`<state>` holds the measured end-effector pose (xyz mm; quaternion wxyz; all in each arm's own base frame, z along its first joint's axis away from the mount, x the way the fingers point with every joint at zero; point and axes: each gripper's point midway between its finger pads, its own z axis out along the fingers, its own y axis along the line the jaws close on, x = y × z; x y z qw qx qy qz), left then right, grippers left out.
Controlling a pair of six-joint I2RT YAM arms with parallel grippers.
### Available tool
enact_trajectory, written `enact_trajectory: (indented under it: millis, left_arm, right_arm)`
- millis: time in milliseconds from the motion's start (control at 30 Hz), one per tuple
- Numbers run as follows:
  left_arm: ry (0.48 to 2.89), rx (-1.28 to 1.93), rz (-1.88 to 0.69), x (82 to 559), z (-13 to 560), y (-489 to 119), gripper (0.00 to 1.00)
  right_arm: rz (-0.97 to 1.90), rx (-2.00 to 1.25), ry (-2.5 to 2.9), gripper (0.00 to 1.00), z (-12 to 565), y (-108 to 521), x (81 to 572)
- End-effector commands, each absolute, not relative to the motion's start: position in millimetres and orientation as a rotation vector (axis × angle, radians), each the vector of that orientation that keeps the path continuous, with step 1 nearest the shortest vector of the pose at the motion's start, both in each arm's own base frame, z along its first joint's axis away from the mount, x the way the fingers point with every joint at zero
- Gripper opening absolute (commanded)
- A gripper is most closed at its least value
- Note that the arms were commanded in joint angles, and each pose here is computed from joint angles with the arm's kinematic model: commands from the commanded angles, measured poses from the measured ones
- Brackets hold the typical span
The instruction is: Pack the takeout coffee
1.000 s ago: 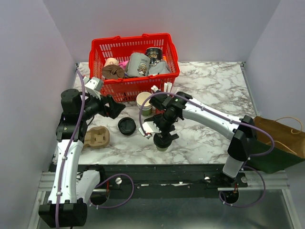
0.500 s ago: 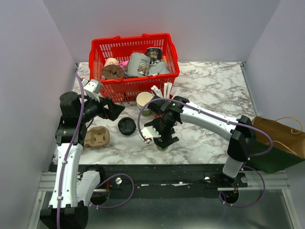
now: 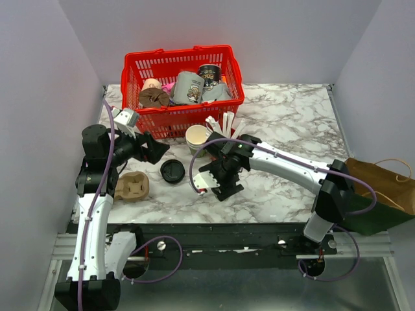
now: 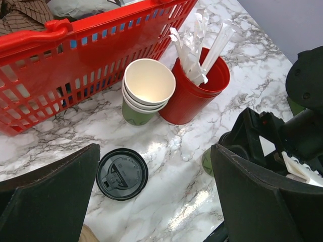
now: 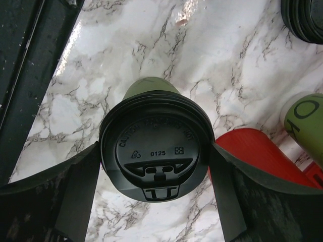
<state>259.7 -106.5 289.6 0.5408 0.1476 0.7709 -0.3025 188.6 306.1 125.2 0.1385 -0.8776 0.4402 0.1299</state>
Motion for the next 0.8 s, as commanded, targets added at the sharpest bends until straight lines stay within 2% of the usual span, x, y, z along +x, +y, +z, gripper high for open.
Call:
enact_trajectory:
  millis: [0,300,767]
  left_arm:
    - [1.826,0.349,-0.744,261,293,-108,0.99]
    - [1.793,0.368,-0.756,268,310,-110,0.99]
    - [1.774,0.356,-0.791,280,316,-113,0.98]
  right_arm:
    - [0.260,-2.489,1.303,0.80,134,295,196]
    - [0.176,-2.363,1.570,0.79,132,229,220]
    - [0.065,-1.677,2.258,0.79,130,74,328]
